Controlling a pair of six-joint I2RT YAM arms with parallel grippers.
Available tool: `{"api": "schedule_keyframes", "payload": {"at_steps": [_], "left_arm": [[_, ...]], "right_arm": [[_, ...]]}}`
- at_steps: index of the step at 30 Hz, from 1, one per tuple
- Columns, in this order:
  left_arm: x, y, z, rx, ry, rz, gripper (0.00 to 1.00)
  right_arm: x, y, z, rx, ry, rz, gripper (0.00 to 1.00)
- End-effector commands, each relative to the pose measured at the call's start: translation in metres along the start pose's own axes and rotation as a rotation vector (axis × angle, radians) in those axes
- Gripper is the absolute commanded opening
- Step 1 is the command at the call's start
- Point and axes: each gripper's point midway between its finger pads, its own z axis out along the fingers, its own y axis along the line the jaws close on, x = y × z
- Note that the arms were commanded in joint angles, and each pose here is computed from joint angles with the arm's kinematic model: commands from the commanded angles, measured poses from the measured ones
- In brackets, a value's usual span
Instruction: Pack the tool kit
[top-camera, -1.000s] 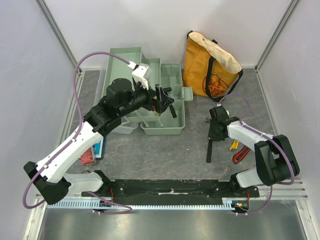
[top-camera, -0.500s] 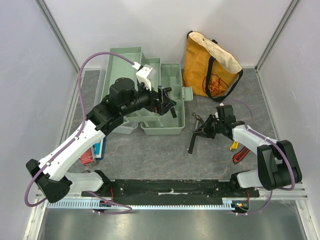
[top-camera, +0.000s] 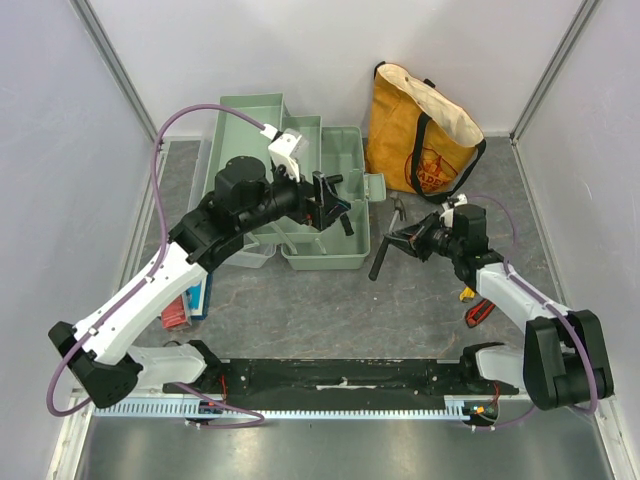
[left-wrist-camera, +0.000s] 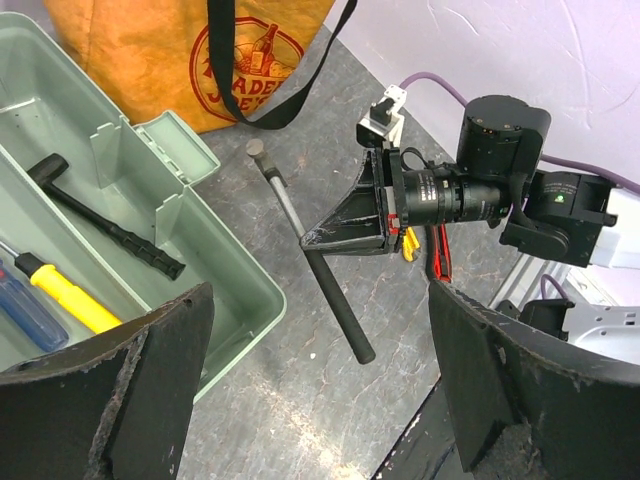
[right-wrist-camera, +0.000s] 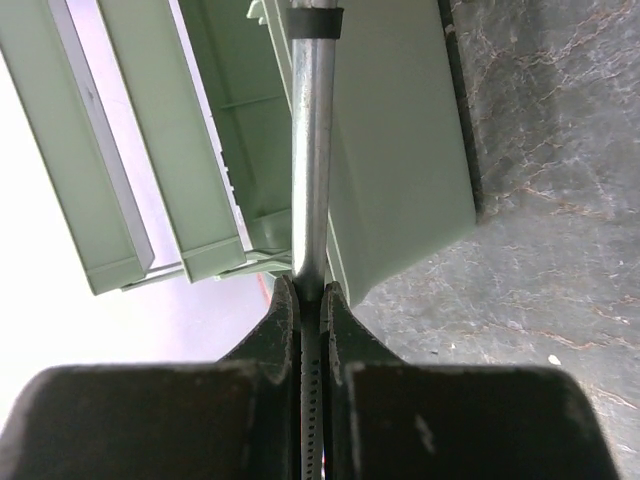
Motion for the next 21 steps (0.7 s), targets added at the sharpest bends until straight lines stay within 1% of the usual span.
{"api": "schedule_keyframes", "payload": {"at_steps": [1,5,10,15,21], "left_arm": [[-0.021,-0.001,-0.018,-0.016,-0.067,0.043,0.92],[-0.025,0.001,-0.024,-0.037,-0.087,0.043,0.92],[-0.031,0.001,-0.033,-0.050,-0.112,0.047,0.92],[-0.036,0.000,-0.042,-0.057,-0.133,0.043,0.92],[-0.042,-0.001,-0.050,-0.064,-0.157,0.043,0.92]], "right_arm": [[-0.017,0.053,-0.012,-0.109,-0.066,-0.174,0.00],[-0.034,0.083,-0.020,-0.096,-0.144,-0.353,0.00],[-0.034,0.117,-0.011,-0.123,-0.171,-0.515,0.00],[-0.032,0.134,0.017,-0.111,-0.180,-0.621,0.00],[-0.026,0.126,0.064,-0.060,-0.181,-0.673,0.00]]}}
